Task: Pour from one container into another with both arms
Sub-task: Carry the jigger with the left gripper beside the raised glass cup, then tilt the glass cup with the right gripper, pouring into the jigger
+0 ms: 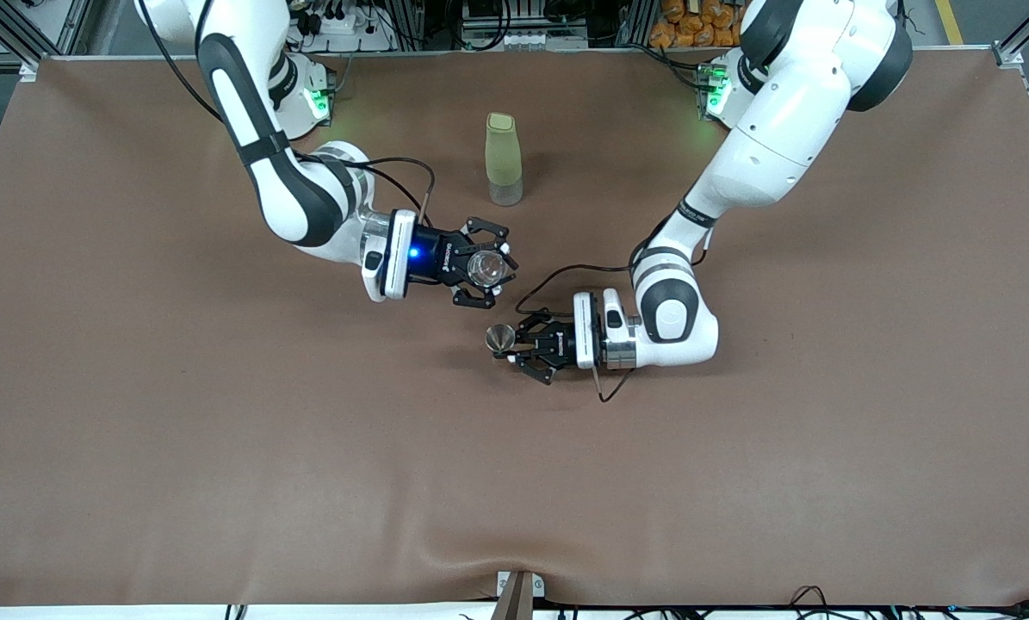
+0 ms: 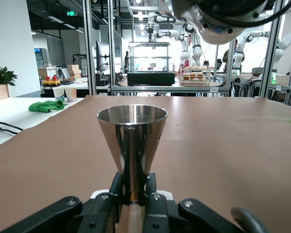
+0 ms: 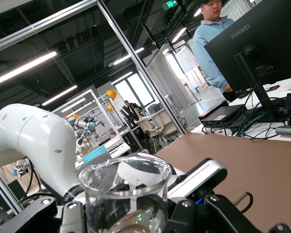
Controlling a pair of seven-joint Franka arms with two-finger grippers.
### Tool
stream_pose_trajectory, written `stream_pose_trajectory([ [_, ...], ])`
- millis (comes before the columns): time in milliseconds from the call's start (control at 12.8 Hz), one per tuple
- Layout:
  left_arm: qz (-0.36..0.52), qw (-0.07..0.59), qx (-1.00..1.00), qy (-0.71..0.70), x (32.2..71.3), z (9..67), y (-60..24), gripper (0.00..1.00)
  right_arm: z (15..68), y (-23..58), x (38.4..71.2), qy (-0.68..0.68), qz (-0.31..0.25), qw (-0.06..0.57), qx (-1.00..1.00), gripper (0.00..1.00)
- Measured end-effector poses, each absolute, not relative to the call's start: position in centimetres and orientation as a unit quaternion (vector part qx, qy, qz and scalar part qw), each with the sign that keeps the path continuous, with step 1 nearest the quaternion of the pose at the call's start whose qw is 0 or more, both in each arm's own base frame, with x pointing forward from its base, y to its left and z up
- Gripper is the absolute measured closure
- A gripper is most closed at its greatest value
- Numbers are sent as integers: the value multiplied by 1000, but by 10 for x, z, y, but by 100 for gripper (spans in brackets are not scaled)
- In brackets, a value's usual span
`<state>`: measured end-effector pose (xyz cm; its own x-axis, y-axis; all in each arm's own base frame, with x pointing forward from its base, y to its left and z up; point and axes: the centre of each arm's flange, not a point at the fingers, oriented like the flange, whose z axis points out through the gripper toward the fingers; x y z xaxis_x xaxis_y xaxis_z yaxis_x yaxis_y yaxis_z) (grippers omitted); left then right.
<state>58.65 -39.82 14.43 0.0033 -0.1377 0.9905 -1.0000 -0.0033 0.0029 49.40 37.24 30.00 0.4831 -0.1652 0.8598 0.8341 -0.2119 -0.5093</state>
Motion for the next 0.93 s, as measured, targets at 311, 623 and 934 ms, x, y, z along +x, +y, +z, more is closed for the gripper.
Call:
stream_pose_trajectory([
  [311,465,462,537,-532,575,137,-406,79,286,375,503,-254,-442,563,-650,85],
  [623,461,463,538,-532,570,134,-407,79,274,369,510,-259,-451,549,-655,85],
  [934,464,460,537,-533,572,138,-406,79,264,360,514,-261,-456,537,-660,85],
])
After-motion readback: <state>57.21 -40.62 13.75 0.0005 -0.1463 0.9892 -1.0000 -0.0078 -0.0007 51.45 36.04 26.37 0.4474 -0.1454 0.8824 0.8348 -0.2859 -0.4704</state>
